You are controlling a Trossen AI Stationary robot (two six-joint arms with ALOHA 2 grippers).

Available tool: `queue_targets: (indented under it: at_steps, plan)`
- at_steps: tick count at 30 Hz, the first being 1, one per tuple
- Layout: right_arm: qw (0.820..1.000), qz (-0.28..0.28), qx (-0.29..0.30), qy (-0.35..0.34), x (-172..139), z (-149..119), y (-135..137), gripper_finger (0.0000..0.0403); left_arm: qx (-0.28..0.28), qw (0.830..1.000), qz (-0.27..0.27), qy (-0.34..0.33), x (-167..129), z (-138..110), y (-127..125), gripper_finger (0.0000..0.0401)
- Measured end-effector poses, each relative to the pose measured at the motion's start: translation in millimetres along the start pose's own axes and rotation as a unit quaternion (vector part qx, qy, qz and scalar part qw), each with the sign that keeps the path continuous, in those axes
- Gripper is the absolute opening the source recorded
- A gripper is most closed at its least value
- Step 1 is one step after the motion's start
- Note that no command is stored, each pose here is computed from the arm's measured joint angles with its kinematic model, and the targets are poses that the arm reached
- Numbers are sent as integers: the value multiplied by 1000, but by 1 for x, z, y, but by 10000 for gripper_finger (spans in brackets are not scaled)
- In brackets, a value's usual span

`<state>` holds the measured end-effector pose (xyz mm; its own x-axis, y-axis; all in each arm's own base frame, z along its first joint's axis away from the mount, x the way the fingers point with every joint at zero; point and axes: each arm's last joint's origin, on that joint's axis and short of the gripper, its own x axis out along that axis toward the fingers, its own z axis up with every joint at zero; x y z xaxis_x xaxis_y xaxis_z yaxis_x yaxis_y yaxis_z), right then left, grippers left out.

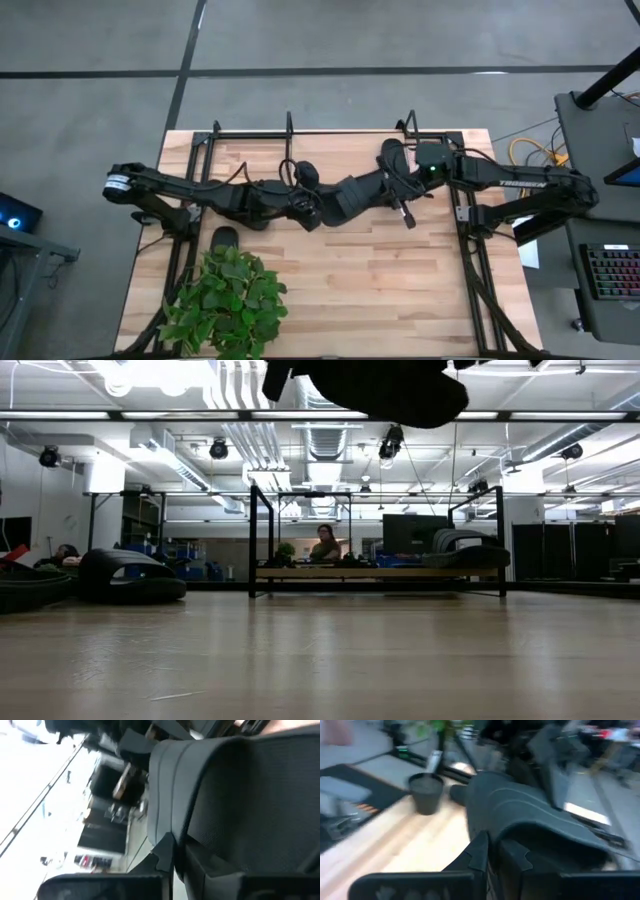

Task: Pick and place slides into the shelf
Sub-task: Put the black slipper on the shelf

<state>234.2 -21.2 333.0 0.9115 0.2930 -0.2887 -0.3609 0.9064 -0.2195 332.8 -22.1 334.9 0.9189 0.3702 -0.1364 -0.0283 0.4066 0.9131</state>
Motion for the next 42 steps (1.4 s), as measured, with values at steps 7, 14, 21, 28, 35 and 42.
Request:
queue_targets:
  at_steps: [7,14,21,28,35,42]
  plan:
    - [992,-121,-8,38,-34,7,6,80,-8,998,16,61,0,-6,-3,1]
    - [991,-118,-34,45,-41,9,20,158,-75,987,72,122,3,-14,5,1]
    - [971,-152,-156,93,-11,12,40,195,-138,979,92,121,5,-19,10,0]
    - [938,-215,-233,140,25,13,50,189,-145,970,135,142,14,-19,9,0]
    - [917,-258,-245,182,51,18,44,193,-113,963,165,178,33,-19,-6,0]
    - [898,-276,-263,218,66,22,39,196,-114,958,183,188,37,-16,-3,0]
